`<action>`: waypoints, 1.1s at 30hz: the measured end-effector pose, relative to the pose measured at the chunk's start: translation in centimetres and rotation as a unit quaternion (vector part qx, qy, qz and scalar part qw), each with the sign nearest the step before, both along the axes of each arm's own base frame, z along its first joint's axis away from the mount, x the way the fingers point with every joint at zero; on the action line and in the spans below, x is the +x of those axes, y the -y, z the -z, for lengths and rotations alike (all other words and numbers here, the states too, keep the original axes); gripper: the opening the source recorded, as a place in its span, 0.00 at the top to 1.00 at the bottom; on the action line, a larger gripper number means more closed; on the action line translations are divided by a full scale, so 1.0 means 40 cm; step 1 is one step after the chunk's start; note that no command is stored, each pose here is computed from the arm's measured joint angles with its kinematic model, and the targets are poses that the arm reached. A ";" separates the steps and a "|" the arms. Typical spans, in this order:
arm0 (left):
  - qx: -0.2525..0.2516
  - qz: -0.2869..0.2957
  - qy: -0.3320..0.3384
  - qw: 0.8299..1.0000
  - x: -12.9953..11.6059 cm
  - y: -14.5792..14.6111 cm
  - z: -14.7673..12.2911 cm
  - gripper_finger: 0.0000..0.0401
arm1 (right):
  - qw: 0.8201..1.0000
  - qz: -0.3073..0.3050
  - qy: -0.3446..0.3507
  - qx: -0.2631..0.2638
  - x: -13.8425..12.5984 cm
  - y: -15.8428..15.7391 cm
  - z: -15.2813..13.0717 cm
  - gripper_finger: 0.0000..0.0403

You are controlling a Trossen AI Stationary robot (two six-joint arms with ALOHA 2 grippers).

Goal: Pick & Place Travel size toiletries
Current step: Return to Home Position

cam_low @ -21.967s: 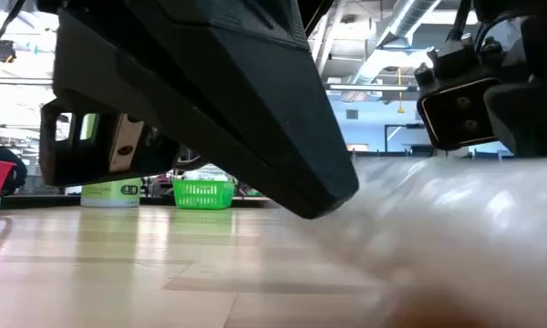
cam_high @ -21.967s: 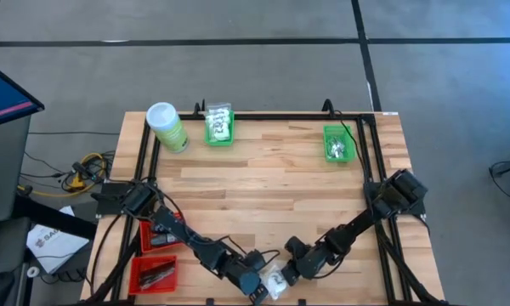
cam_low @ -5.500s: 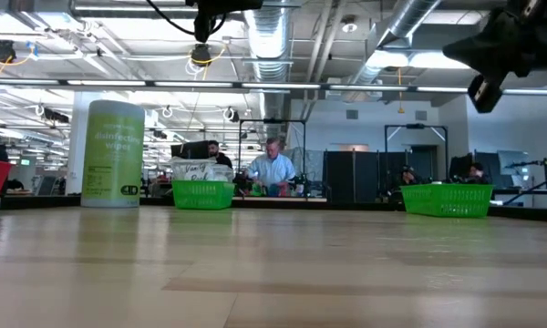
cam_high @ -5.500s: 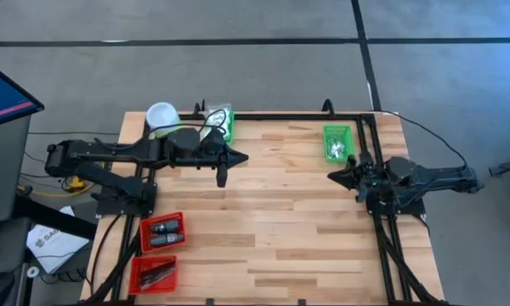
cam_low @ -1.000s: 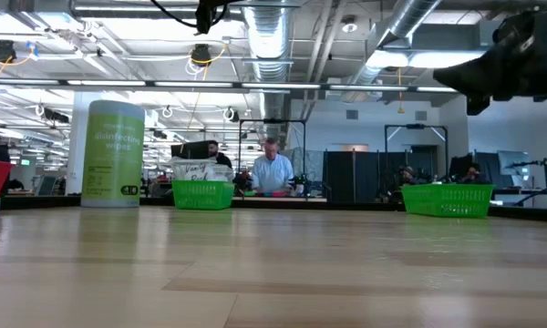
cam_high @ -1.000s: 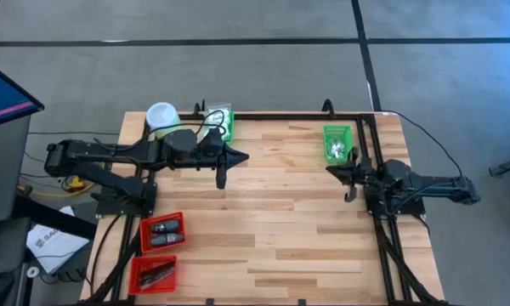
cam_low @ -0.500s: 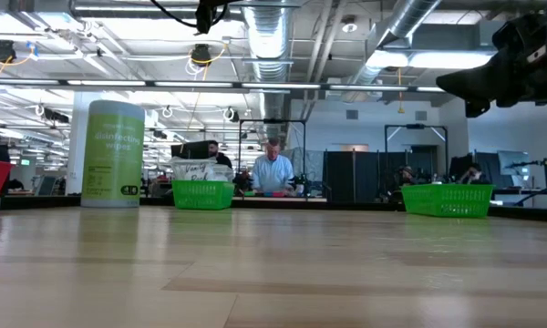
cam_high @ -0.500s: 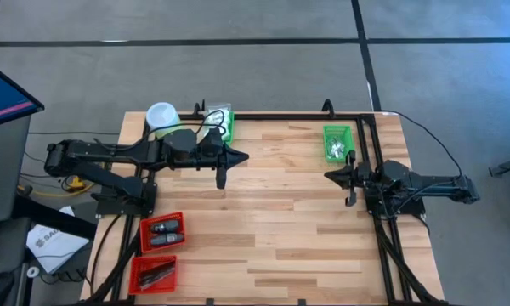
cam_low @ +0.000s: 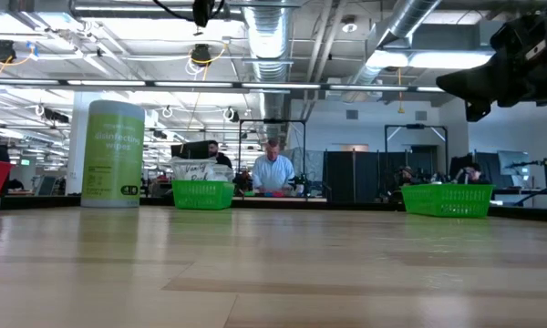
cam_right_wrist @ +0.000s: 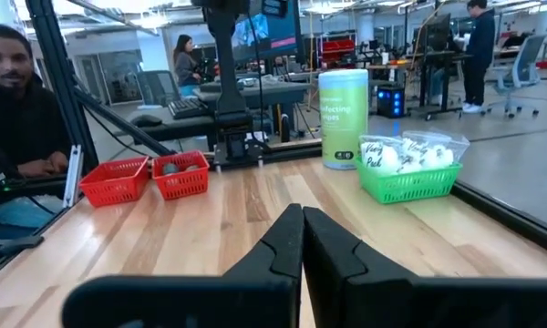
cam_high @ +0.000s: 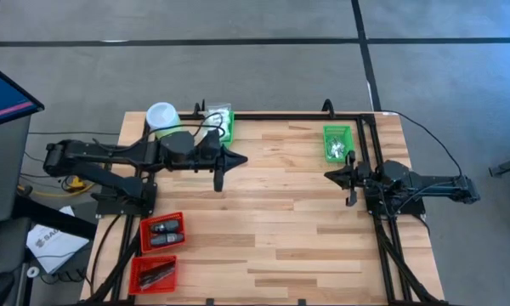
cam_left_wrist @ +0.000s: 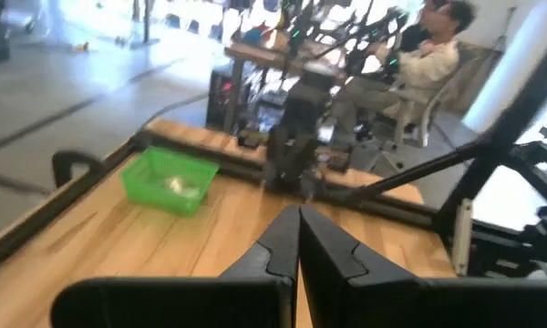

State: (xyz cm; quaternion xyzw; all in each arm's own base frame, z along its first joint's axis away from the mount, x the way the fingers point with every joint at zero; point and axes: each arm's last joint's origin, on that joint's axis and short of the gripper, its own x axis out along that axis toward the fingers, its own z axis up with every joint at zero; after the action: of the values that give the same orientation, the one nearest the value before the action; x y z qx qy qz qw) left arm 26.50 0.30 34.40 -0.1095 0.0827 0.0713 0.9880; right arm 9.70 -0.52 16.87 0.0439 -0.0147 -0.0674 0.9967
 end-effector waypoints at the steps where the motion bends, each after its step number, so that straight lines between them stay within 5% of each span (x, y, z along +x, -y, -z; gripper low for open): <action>1: 0.004 0.003 0.007 1.000 -0.005 0.004 -0.001 0.99 | 1.000 0.000 0.000 0.000 0.000 0.000 0.000 1.00; 19: -0.073 -0.051 -0.009 0.996 -0.229 -0.003 0.309 1.00 | 1.000 0.001 0.002 0.000 0.000 0.000 -0.001 1.00; 33: -0.074 0.005 0.069 0.995 -0.348 0.004 0.386 1.00 | 1.000 0.005 0.005 0.000 0.000 0.001 -0.002 1.00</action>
State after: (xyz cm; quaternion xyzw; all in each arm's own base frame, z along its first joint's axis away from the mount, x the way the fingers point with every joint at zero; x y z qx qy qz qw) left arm 12.56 0.15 18.96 -0.1871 0.0196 0.0524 0.9807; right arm 9.70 -0.55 16.96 0.0444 -0.0196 -0.0723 0.9962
